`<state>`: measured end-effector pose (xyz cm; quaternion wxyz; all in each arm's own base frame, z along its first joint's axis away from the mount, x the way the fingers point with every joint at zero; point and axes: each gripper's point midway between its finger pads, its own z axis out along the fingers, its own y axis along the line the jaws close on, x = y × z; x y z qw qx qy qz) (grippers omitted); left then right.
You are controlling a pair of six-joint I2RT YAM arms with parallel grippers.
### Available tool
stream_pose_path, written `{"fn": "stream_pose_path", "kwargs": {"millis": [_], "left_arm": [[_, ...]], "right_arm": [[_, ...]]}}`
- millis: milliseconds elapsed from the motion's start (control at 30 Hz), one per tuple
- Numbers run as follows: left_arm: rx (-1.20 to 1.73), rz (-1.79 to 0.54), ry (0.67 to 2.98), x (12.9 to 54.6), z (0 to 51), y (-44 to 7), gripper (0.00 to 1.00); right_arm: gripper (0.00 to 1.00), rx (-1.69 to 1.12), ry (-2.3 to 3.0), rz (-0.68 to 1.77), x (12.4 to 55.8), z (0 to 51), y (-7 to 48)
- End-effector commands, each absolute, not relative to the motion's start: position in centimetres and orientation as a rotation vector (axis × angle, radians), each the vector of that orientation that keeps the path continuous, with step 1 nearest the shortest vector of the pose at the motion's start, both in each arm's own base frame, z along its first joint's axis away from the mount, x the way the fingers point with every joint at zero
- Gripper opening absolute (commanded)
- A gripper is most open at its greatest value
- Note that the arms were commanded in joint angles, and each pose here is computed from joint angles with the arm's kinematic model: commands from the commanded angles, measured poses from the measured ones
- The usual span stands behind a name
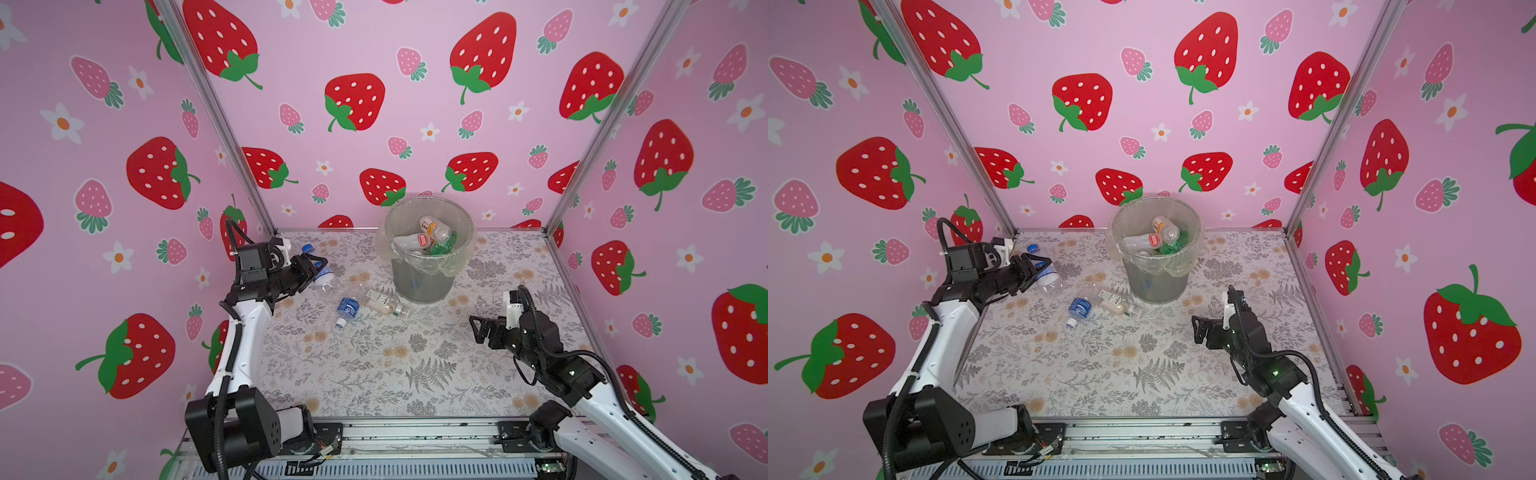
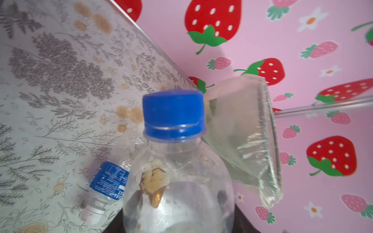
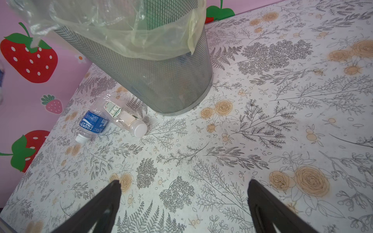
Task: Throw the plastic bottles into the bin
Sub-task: 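Lift the blue-capped bottle with the left gripper and carry it over the bin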
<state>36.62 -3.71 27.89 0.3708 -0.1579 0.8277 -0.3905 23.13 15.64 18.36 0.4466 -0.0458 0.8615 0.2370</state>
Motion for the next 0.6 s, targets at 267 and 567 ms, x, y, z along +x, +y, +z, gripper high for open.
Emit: {"fn": "stream_pose_path", "kwargs": {"millis": [267,567], "left_arm": [[0.182,-0.928,2.074,32.8,32.8,-11.0,0.58],[0.352,-0.798,1.98,31.0,33.8,-13.3,0.6]], "right_arm": [[0.99,-0.048,2.17,0.58,23.9,16.8,15.7],[0.99,-0.03,2.174,0.576,23.8,16.7,15.4]]}}
